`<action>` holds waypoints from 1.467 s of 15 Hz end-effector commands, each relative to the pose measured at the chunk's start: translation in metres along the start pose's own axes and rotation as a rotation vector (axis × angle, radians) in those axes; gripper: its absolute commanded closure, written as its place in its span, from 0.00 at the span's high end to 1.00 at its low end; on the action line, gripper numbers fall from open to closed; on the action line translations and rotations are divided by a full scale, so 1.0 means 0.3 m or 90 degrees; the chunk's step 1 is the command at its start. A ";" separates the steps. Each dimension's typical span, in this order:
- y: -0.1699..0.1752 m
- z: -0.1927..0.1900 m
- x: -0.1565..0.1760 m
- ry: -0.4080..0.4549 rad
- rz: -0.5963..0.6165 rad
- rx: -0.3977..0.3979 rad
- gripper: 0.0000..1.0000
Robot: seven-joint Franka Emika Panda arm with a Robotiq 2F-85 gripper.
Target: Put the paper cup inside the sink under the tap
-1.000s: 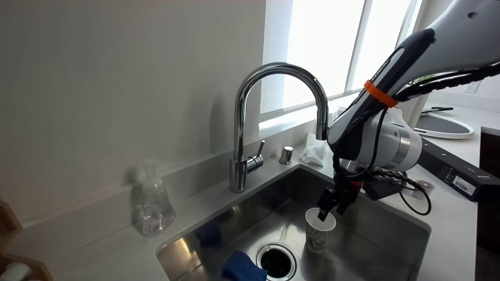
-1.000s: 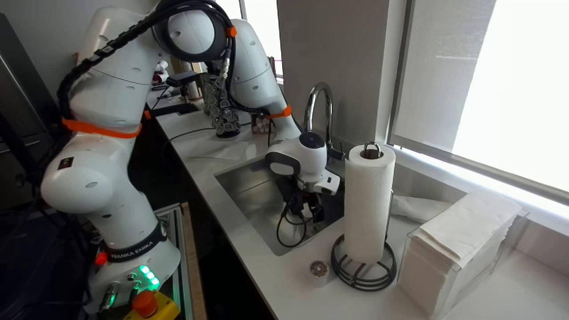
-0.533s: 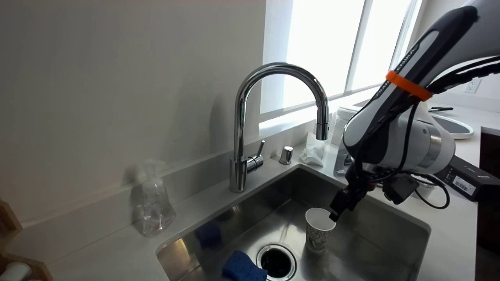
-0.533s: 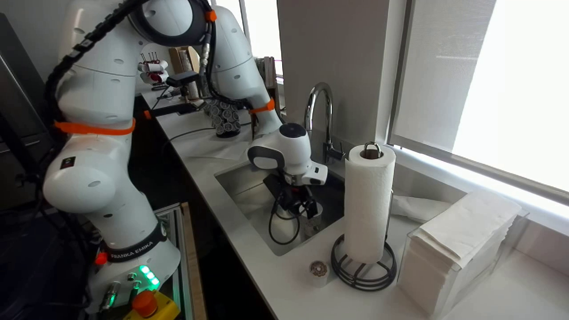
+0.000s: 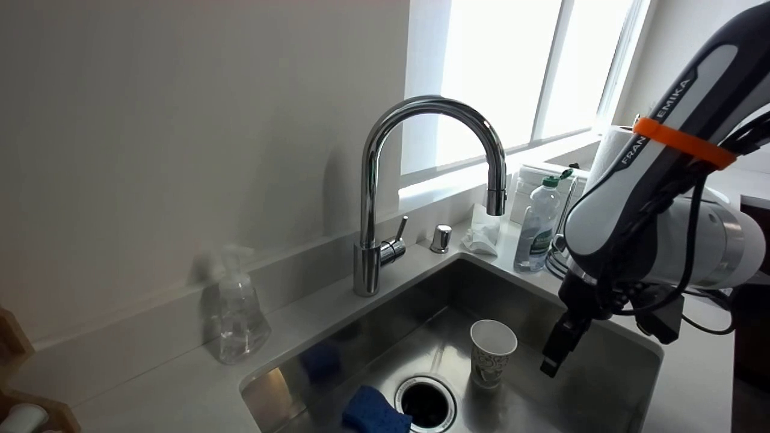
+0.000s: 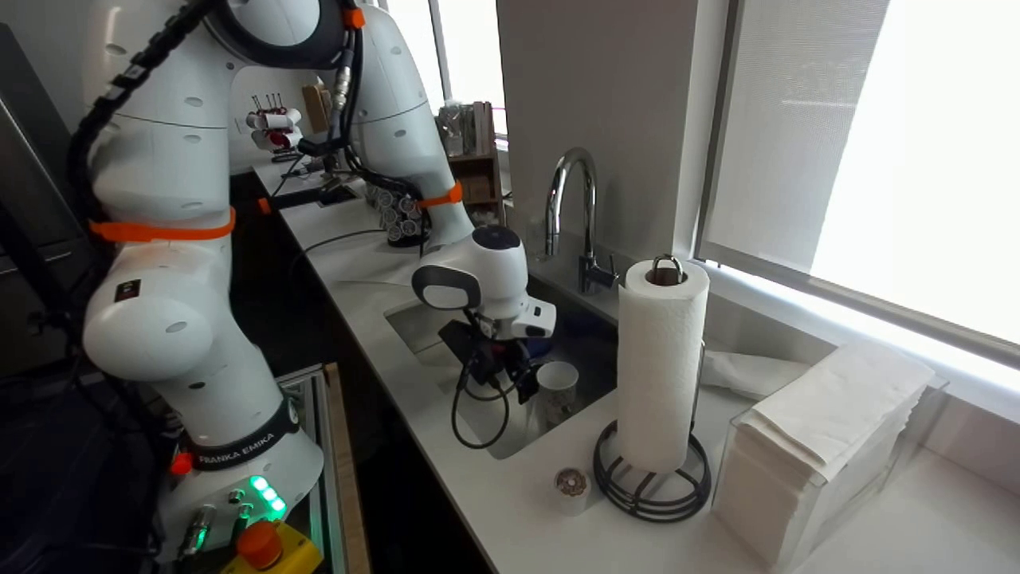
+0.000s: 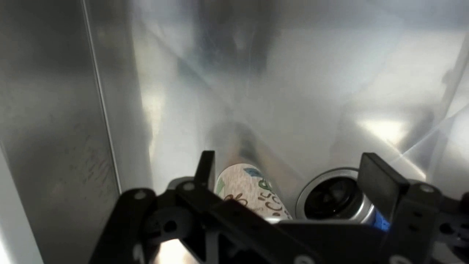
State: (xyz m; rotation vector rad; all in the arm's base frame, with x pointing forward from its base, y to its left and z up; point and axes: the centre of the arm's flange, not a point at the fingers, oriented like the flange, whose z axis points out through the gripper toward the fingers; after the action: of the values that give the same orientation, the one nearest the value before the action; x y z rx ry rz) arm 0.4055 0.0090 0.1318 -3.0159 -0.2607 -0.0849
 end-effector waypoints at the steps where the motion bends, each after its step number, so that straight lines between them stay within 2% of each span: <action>1: -0.002 0.004 -0.010 -0.004 -0.001 0.001 1.00; 12: 0.004 0.015 -0.015 -0.001 -0.007 0.000 1.00; 19: 0.026 0.129 -0.027 0.038 -0.206 -0.058 1.00; 22: 0.025 0.175 -0.016 0.039 -0.256 -0.077 1.00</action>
State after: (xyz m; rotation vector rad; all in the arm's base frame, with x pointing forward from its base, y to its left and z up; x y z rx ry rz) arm 0.4041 0.0120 0.1076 -3.0342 -0.7177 -0.2012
